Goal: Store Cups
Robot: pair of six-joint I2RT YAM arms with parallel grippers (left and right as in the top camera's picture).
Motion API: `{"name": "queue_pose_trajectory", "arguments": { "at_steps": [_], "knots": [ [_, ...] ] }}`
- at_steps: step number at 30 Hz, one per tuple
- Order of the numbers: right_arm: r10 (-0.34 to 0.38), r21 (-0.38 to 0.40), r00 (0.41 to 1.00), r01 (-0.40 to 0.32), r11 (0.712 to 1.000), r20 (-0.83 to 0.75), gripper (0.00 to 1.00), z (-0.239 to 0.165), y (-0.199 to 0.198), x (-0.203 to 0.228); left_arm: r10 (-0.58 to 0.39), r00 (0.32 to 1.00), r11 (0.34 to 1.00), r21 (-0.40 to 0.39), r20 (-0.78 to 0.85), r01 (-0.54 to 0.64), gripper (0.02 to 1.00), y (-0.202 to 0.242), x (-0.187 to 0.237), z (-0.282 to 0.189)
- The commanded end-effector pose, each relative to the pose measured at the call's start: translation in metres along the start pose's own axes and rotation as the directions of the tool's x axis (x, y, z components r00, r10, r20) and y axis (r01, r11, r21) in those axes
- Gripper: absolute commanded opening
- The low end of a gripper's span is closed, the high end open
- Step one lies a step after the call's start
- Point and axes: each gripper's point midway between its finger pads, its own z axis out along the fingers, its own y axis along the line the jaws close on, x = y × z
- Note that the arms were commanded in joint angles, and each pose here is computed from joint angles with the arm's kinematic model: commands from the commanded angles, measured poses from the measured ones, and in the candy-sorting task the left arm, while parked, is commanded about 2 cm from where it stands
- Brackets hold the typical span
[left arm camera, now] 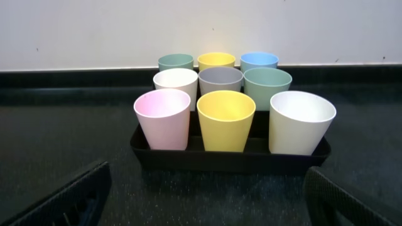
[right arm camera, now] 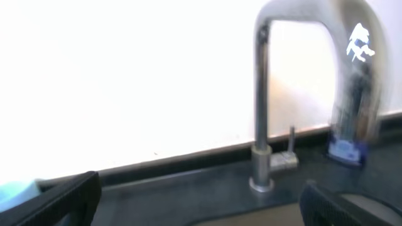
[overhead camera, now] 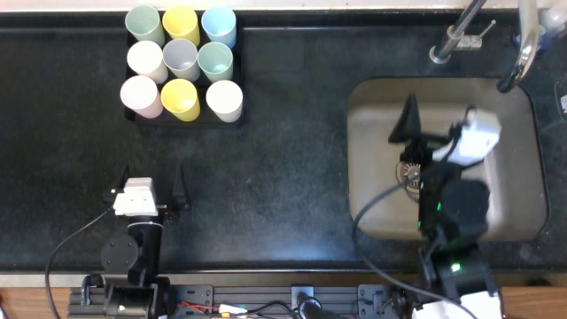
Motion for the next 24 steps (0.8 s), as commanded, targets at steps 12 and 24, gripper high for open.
{"name": "queue_pose_trajectory", "arguments": {
  "at_steps": [12, 24],
  "knots": [
    [-0.08, 0.047, 0.985, 0.088, 0.995, -0.153, 0.993, -0.021, -0.036, 0.118, 0.018, 1.0, 1.0, 0.004, 0.004, -0.018, 0.998, -0.001, -0.001, 0.0],
    [-0.077, 0.073, 0.986, 0.089, 0.993, -0.149, 0.998, -0.053, -0.056, 0.13, 0.018, 1.0, 1.0, 0.004, 0.005, -0.018, 0.998, -0.001, -0.001, 0.0]
  ]
}}
